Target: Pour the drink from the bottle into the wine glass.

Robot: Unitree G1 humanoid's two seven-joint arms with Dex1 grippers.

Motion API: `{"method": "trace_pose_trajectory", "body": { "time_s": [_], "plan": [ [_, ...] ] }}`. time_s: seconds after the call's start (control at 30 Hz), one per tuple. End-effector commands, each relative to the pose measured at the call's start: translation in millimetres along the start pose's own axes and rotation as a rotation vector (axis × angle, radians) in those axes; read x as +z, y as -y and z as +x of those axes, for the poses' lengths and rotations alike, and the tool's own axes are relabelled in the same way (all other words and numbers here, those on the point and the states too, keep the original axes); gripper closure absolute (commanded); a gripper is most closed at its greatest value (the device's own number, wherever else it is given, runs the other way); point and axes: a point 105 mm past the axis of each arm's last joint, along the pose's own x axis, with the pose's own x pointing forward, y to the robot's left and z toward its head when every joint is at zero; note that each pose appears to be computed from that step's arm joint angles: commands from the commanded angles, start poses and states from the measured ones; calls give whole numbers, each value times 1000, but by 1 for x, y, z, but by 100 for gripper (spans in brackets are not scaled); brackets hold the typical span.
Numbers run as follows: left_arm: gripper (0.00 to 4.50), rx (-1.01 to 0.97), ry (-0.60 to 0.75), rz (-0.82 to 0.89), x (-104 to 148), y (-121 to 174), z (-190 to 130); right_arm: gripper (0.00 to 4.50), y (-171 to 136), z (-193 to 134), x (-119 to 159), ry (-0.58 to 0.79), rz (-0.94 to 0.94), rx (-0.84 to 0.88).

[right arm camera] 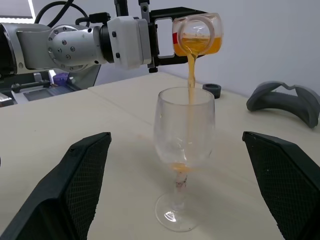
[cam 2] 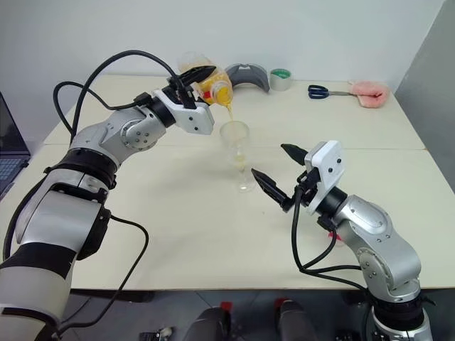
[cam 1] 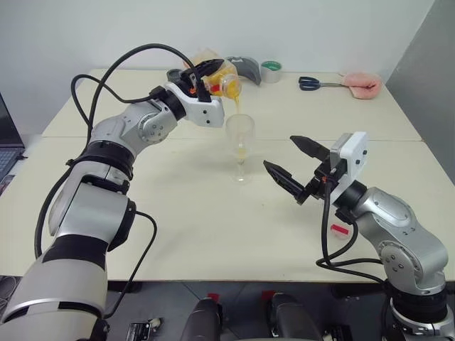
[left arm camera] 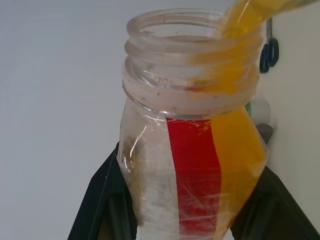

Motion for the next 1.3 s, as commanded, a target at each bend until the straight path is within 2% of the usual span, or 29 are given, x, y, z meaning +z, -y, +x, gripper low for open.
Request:
{"method": "trace_pose_trajectory", "body": {
  "time_s": [0.03,1.3],
  "plan": [
    [270,81,5,49,-1,-31,4,0,-7,-2,10,40,-18,29],
    [270,122,-21,133,-9,-47,2,0,-19,2,3,32,19,55]
  ]
}}
